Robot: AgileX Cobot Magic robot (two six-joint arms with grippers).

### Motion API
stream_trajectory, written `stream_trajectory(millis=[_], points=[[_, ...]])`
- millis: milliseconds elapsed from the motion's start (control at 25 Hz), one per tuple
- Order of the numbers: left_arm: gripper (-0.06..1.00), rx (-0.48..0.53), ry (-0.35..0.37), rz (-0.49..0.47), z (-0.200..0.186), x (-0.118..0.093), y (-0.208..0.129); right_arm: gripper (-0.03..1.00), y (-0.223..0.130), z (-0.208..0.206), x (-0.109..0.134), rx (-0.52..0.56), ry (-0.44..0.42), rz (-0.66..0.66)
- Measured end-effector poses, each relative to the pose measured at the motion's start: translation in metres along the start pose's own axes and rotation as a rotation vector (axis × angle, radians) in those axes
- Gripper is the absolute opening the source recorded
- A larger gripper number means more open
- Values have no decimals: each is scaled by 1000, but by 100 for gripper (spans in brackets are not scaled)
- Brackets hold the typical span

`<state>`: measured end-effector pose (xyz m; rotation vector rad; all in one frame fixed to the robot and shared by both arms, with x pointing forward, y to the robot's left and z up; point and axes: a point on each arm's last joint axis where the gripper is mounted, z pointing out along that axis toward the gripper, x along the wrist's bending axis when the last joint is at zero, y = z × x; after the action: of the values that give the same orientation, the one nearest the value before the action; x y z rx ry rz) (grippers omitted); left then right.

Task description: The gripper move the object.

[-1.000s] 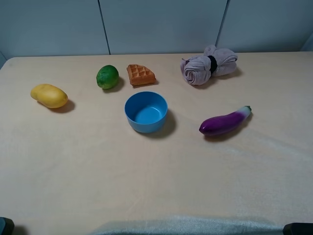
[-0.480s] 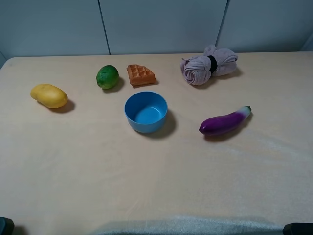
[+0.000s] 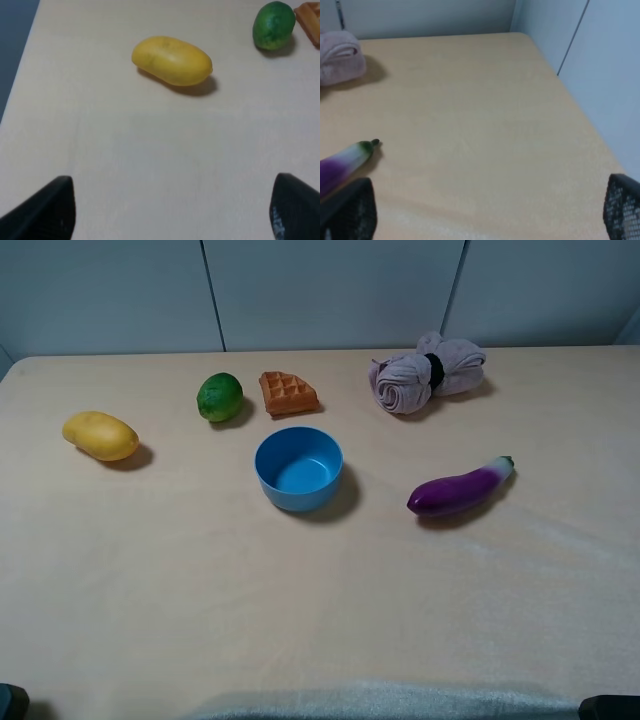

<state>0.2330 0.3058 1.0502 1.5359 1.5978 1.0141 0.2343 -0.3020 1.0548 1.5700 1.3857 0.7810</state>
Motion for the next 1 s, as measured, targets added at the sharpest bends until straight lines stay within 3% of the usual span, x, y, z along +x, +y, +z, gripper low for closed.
stream_trajectory(millis=[1000], points=[[85, -1, -8, 11, 0, 1, 0, 69, 0, 0, 0, 0, 0, 0]])
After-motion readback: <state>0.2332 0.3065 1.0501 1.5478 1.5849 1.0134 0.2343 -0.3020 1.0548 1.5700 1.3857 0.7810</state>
